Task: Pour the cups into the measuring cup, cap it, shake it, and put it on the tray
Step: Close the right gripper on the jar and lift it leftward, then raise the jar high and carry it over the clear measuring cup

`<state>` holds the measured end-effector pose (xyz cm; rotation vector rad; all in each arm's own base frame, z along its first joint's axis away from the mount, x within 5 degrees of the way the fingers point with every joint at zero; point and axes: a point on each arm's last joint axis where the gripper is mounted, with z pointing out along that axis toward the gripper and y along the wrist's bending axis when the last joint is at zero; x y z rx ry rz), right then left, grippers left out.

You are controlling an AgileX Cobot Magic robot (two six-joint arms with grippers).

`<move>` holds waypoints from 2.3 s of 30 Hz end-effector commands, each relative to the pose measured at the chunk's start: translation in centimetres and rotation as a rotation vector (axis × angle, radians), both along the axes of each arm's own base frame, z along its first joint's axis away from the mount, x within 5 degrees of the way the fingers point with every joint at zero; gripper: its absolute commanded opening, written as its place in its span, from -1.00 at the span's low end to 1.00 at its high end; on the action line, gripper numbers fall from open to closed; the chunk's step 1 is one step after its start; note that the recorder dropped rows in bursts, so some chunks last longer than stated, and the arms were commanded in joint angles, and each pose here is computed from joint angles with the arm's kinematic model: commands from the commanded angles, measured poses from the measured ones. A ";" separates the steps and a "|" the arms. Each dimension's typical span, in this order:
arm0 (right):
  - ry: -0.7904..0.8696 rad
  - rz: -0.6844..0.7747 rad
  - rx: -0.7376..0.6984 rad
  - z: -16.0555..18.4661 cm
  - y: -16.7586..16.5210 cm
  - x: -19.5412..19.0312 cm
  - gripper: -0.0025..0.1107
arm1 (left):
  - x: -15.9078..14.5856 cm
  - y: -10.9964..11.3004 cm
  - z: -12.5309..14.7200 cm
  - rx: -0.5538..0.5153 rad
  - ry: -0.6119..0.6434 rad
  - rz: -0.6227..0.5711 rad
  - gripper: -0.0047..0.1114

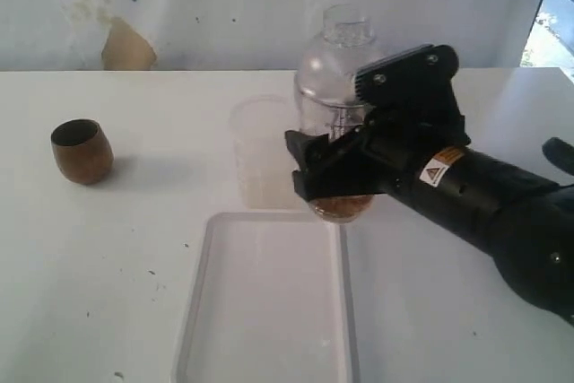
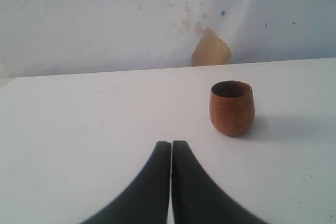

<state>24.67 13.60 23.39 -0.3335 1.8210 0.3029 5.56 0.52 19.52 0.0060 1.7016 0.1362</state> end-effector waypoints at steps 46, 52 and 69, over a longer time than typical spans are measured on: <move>-0.251 -0.155 -0.307 8.2 -6.1 12.2 -0.96 | 0.0 0.0 0.0 -0.006 -0.014 -0.002 -0.90; -0.266 -0.124 -0.422 7.9 -5.8 13.6 -0.96 | 0.0 0.0 0.0 -0.006 -0.014 -0.002 -0.90; -0.354 -0.025 -0.784 7.5 -5.1 16.4 -0.96 | 0.0 0.0 0.0 -0.006 -0.014 -0.002 -0.90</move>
